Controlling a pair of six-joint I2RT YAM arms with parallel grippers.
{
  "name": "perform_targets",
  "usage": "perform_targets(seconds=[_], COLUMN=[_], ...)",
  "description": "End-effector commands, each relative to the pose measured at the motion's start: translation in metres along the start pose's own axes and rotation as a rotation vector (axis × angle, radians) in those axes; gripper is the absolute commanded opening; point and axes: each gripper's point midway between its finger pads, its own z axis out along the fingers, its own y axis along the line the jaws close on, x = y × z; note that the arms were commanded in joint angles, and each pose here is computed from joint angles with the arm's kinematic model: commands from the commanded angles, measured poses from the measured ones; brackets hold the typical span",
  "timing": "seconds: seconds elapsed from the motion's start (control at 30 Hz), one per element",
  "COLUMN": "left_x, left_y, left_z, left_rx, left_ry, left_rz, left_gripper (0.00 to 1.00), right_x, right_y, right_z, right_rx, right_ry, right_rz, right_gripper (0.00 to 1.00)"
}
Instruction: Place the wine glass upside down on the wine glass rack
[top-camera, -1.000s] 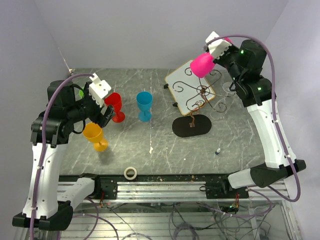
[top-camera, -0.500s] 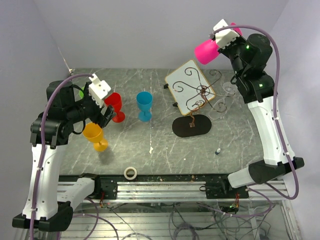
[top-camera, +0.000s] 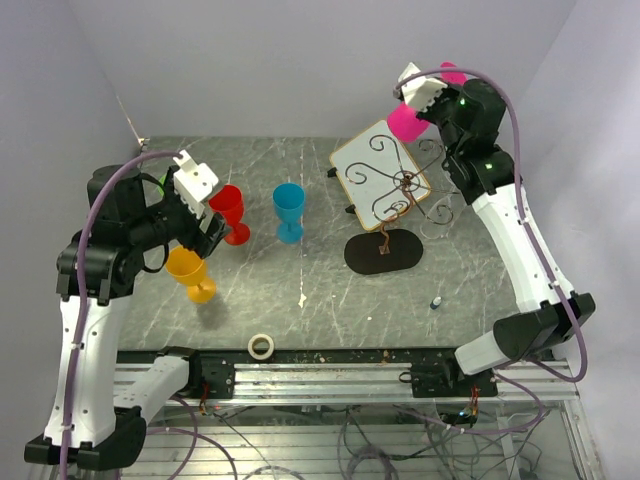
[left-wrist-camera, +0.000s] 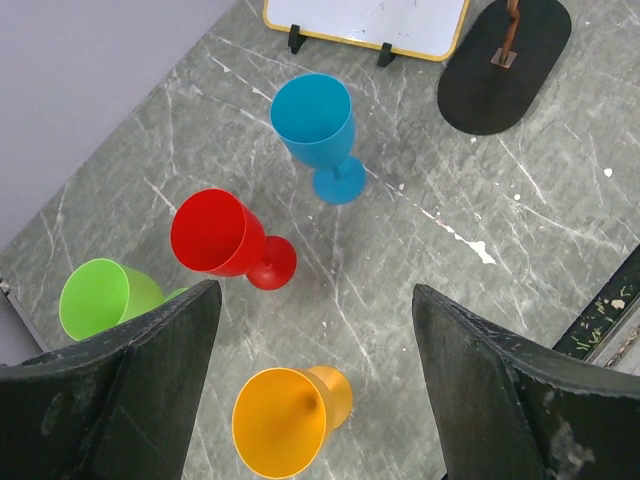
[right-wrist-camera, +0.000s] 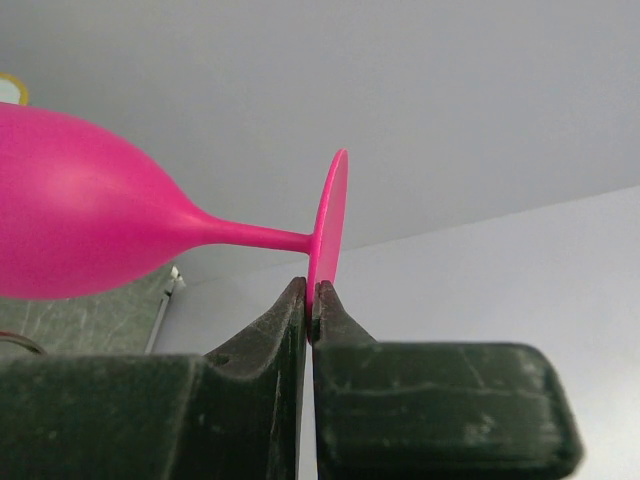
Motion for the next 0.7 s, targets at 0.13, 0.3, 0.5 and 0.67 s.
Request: perform_targets(seconds=[0.13,0.3,0.5,0.67], left_x=[-0.007,-0.006,-0.005,-0.003], left_y=[-0.005,-0.006,-0.006,-0.004], left_z=[-0.007,-0.007,-0.007,-0.006], left_rx=[0.001,0.006,0.003,-0.003], left_ry=[-0.054,-0.058,-0.059,-0.054], left_rz=[0.006,-0.001,-0.001,-0.001], left_gripper=[0.88,0.88,0.88,0.88], right_x=[-0.007,-0.009,-0.007,-0.010], right_y=[0.031,0.050,0.068,0.081], right_z=[0.001,-0.004,-0.012,-0.023], right_rx=[-0.094,-0.172,-0.258,-0.341], right_ry=[-0.053,-0.078,-0.096,-0.129], right_rz=[-0.119,-0.155,-0.194,-0.200], right_gripper=[0.00,0.00,0.00,0.00])
